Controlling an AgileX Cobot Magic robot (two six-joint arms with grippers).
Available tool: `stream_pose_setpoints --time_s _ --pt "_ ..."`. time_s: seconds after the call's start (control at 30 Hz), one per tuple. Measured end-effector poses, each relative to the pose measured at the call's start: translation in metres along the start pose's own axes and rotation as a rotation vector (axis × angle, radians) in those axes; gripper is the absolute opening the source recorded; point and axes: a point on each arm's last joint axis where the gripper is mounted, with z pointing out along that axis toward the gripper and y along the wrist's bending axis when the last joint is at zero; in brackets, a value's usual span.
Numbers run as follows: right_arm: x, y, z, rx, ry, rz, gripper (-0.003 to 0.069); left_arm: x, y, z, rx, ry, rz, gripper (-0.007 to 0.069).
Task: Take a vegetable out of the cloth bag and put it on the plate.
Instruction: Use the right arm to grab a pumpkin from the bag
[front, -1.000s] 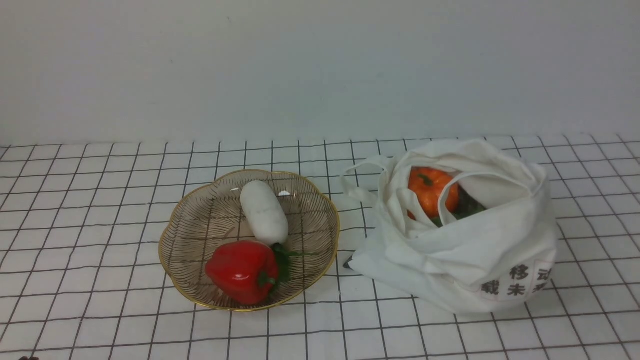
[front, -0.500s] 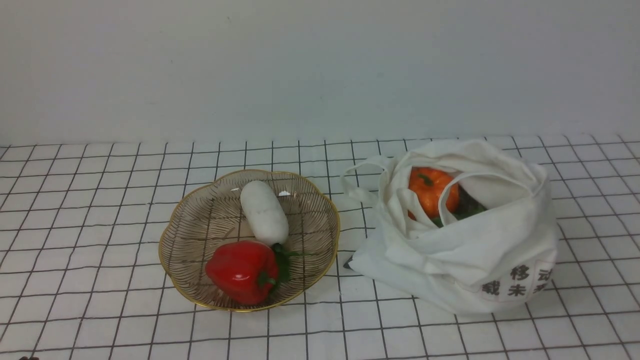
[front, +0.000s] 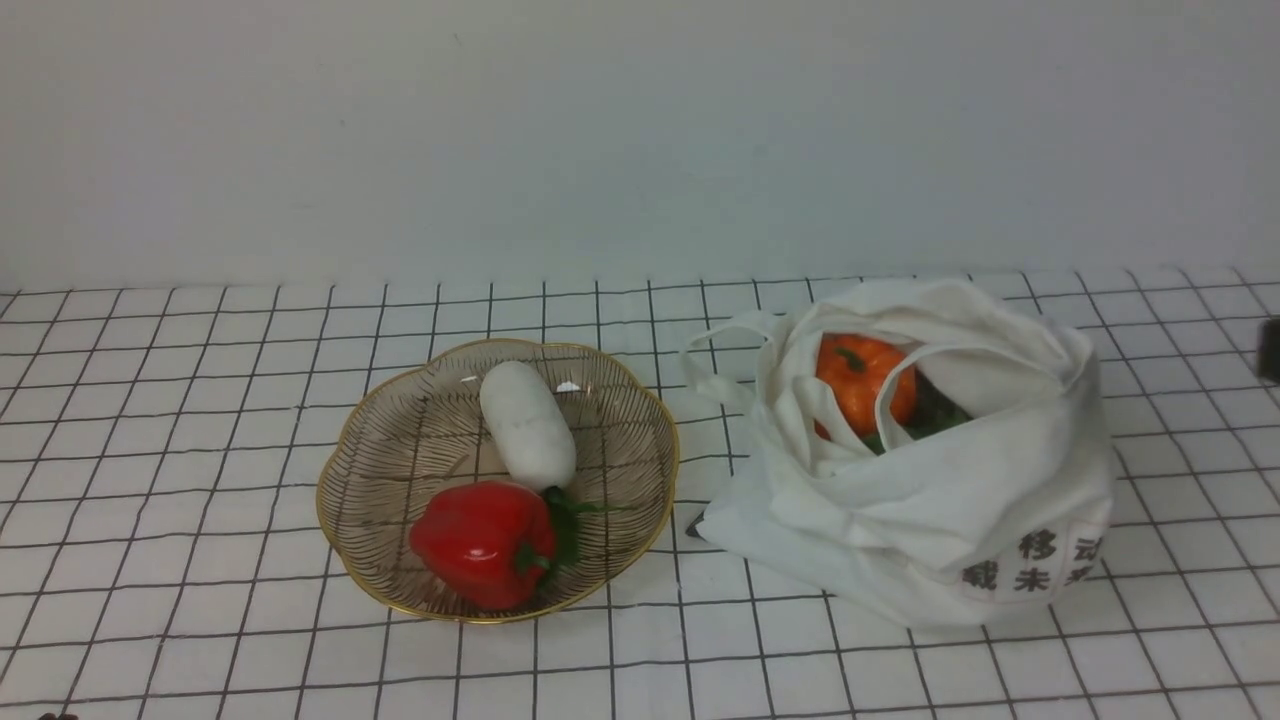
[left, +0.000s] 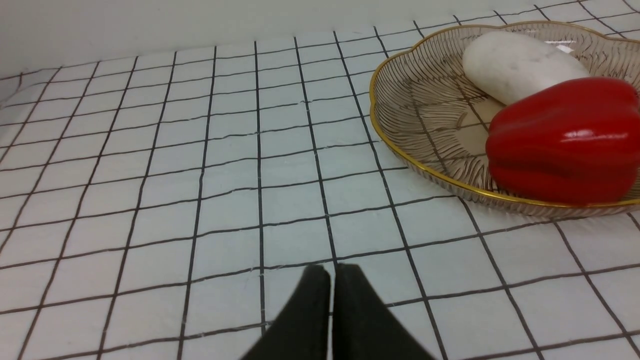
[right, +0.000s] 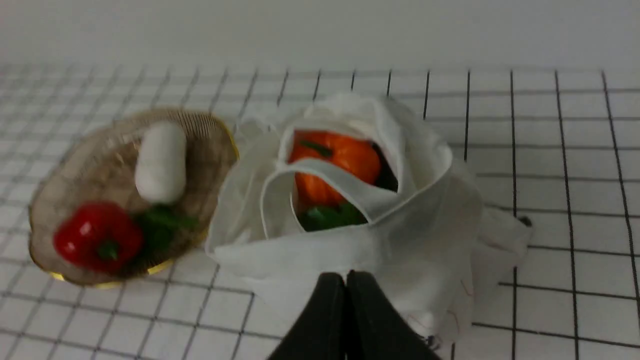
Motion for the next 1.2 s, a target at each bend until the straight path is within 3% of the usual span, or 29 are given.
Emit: stream_pose_setpoints --time_s 0.37,0.53,0.9,1.0,1.07,1.13,1.2 --pt "-0.082 0.008 0.114 -0.128 0.214 -0.108 -0.0013 0.0 0.0 0.0 0.0 0.0 0.0 -0.0008" --pt "-0.085 0.013 0.163 -0.145 0.342 -0.14 -0.0011 0.0 0.0 0.0 0.0 0.0 0.0 -0.0008" --pt "-0.057 0.027 0.236 -0.036 0.534 -0.219 0.002 0.0 0.0 0.0 0.0 0.0 0.0 -0.0008" --pt "-0.048 0.035 0.249 -0.048 0.568 -0.236 0.0086 0.0 0.0 0.0 0.0 0.0 0.0 -0.0008" --pt "-0.042 0.037 0.258 -0.043 0.586 -0.246 0.0197 0.0 0.0 0.0 0.0 0.0 0.0 -0.0008" --pt "-0.041 0.037 0.259 -0.038 0.587 -0.249 0.0235 0.0 0.0 0.0 0.0 0.0 0.0 -0.0008" --pt "-0.042 0.035 0.261 -0.016 0.57 -0.246 0.0339 0.0 0.0 0.0 0.0 0.0 0.0 -0.0008"
